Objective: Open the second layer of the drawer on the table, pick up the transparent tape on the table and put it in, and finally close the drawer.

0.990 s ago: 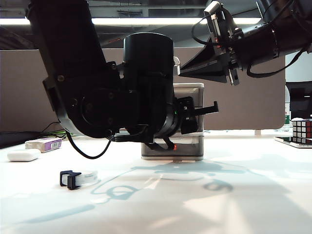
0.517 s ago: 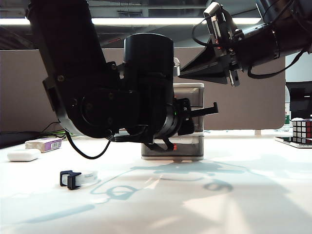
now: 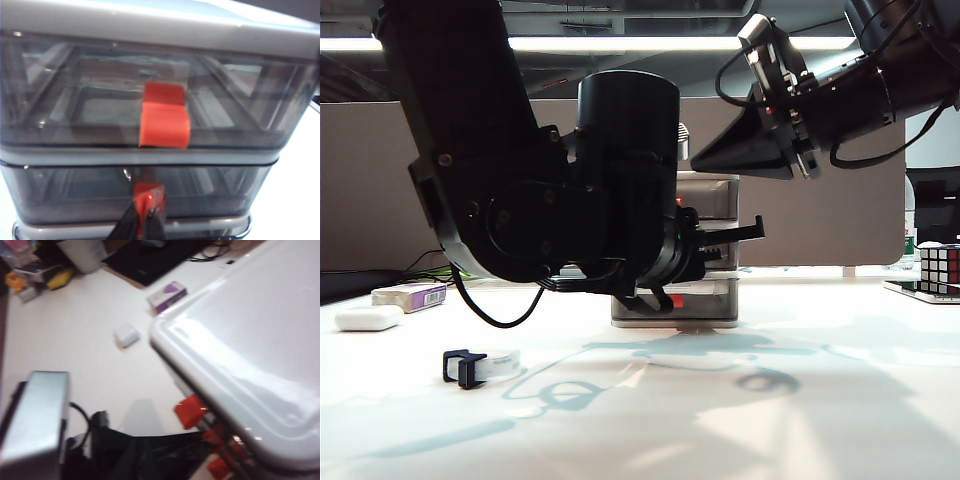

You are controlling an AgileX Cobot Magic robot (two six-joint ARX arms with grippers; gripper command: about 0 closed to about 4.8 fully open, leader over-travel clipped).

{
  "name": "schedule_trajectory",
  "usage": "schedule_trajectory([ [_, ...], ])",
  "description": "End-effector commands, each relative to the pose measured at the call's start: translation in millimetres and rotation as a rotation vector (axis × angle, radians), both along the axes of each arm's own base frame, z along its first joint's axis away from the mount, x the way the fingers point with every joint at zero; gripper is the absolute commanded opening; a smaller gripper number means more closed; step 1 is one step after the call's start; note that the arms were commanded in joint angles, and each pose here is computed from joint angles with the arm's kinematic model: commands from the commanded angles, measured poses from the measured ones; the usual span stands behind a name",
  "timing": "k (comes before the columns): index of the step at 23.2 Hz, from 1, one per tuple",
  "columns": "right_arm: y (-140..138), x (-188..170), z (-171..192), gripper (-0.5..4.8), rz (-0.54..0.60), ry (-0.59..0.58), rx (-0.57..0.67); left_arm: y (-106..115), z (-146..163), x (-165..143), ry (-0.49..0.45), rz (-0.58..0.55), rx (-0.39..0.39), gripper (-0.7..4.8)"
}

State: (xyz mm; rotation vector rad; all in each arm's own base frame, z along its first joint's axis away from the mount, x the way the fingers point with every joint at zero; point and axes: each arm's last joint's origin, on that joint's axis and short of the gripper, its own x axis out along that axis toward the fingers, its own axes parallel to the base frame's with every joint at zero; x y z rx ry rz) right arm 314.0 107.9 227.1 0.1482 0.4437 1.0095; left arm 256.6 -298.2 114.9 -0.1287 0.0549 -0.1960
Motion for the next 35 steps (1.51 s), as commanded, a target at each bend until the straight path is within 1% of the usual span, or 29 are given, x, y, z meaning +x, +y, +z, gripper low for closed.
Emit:
schedule_trajectory([
  [1, -1.3, 2.1, 2.2, -0.05, -0.07, -0.056, -0.049, 0.4, 1.5, 0.7, -0.003, 0.012, 0.0, -0.06],
  [3, -1.6, 2.8, 1.4, -0.05, -0.087, -0.064, -0.064, 0.3, 1.6, 0.6, -0.003, 0.011, -0.002, -0.06],
  [11, -0.4, 6.9, -6.7, -0.05, -0.086, -0.05, -0.069, 0.1, 1.9, 0.4, -0.006, 0.01, -0.006, -0.06],
  [19, 1.2, 12.3, -8.5, -0.05, -0.094, -0.084, -0.061, -0.1, 2.5, 0.2, -0.01, 0.009, -0.011, -0.06],
  [22, 1.1, 14.8, -10.0, -0.05, -0.124, -0.098, -0.069, -0.2, 2.5, 0.1, -0.01, 0.009, -0.011, -0.06],
  [30, 2.0, 18.9, -17.9, -0.05, -0.135, -0.091, -0.075, -3.6, 2.7, -4.1, -0.011, -0.004, -0.006, -0.06],
  [35, 2.1, 19.2, -18.0, -0.05, -0.135, -0.093, -0.075, -9.7, 2.6, -11.6, -0.019, -0.027, 0.032, -0.06],
])
